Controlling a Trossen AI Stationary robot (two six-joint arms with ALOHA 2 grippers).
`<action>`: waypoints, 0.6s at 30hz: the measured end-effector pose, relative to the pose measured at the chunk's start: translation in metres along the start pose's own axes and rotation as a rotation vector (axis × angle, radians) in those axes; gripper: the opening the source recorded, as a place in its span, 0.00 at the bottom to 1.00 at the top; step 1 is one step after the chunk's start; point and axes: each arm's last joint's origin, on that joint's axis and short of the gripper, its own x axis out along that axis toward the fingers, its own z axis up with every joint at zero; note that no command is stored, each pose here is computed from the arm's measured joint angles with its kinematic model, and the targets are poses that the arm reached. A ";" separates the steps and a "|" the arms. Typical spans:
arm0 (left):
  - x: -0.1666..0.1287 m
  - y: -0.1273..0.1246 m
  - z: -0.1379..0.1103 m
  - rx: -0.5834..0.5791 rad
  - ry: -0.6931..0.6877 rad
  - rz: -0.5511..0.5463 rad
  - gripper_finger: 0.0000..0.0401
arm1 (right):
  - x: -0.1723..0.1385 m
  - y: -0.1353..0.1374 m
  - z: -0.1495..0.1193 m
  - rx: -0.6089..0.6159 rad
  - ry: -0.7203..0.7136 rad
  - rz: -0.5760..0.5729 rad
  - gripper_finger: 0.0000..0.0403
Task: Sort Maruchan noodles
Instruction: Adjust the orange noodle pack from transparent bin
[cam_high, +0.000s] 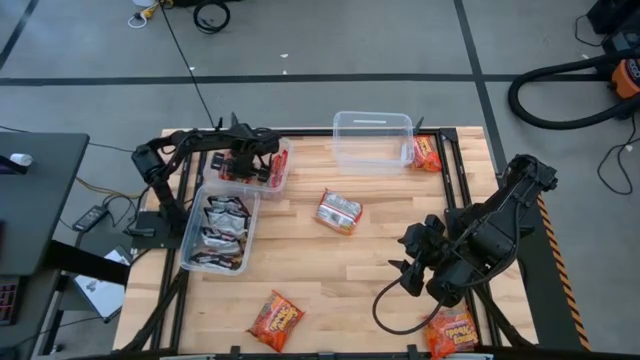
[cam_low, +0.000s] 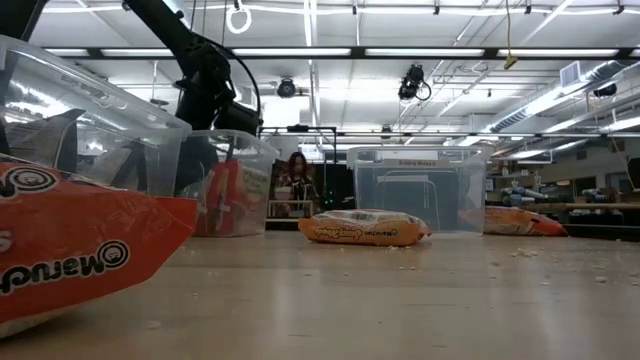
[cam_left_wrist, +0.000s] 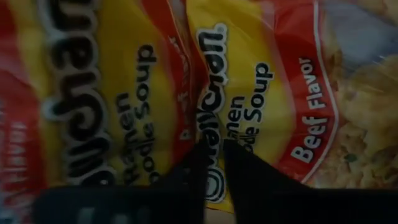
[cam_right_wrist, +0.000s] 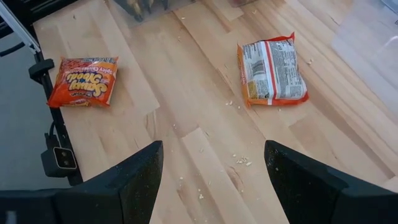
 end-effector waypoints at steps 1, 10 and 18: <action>-0.002 0.000 0.000 0.012 -0.011 0.007 0.07 | 0.000 0.000 0.000 0.000 0.000 -0.001 0.70; -0.032 0.012 0.001 0.074 -0.101 0.019 0.01 | 0.000 -0.001 0.000 -0.008 0.006 -0.005 0.70; -0.028 0.008 0.014 0.004 -0.078 -0.123 0.11 | 0.000 -0.001 0.000 -0.009 0.002 -0.010 0.70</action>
